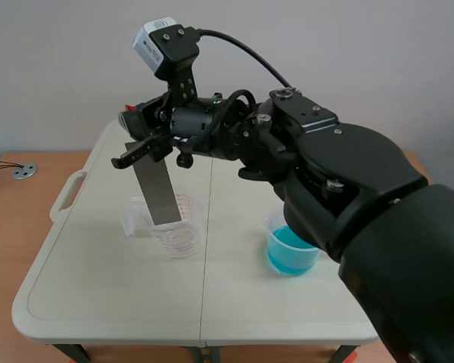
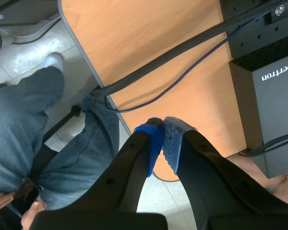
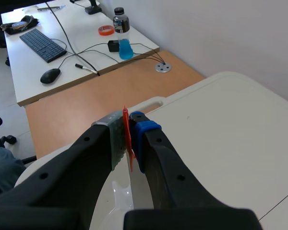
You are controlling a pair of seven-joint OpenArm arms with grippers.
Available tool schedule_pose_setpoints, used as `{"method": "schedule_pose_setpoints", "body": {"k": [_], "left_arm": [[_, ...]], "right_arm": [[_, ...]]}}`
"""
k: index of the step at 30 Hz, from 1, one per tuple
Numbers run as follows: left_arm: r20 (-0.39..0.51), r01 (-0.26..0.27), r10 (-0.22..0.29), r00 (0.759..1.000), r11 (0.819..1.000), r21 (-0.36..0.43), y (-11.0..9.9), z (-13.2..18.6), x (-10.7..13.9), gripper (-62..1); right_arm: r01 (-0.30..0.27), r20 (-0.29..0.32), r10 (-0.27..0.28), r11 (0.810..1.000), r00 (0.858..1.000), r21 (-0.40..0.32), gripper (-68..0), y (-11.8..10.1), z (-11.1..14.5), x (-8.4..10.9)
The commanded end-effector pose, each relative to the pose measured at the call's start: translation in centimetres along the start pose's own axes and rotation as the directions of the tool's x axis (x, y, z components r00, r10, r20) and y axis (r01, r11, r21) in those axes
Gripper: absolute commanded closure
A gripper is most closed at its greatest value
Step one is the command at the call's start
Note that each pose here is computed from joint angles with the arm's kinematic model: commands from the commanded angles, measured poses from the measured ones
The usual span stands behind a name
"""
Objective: Hold the metal plate by the orange handle, dip it into the blue solution, take it out and point at it, then put the plate back in the beaker on the left.
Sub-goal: 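Move the plate over the blue solution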
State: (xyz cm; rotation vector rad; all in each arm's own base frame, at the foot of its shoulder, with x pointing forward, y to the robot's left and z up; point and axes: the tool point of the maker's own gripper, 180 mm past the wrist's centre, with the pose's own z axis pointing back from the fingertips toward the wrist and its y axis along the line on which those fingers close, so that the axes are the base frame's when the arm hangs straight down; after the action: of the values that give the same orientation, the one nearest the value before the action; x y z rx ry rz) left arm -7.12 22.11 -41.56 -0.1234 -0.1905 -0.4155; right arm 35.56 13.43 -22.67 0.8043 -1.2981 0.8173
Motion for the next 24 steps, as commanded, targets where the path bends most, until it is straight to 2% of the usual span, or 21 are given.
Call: {"method": "schedule_pose_setpoints", "body": {"k": [1,11,15,24], "left_arm": [[0.010,-0.001,0.001,1.000,1.000,-0.010,-0.4,0.2,0.2,-1.9],[0.010,-0.001,0.001,1.000,1.000,-0.010,-0.4,0.2,0.2,-1.9],[0.010,-0.001,0.001,1.000,1.000,-0.010,-0.4,0.2,0.2,-1.9],[0.010,-0.001,0.001,1.000,1.000,-0.010,-0.4,0.2,0.2,-1.9]], "right_arm": [[-0.030,0.064,0.030,1.000,0.998,-0.002,-1.1,-0.3,0.3,2.4],[-0.092,0.142,0.096,0.995,0.985,-0.033,-1.1,0.7,2.7,5.2],[-0.134,0.153,0.141,0.989,0.978,-0.056,-1.1,1.2,3.6,6.3],[-0.183,0.196,0.204,0.976,0.959,-0.117,-1.1,2.1,6.3,9.2]]}}
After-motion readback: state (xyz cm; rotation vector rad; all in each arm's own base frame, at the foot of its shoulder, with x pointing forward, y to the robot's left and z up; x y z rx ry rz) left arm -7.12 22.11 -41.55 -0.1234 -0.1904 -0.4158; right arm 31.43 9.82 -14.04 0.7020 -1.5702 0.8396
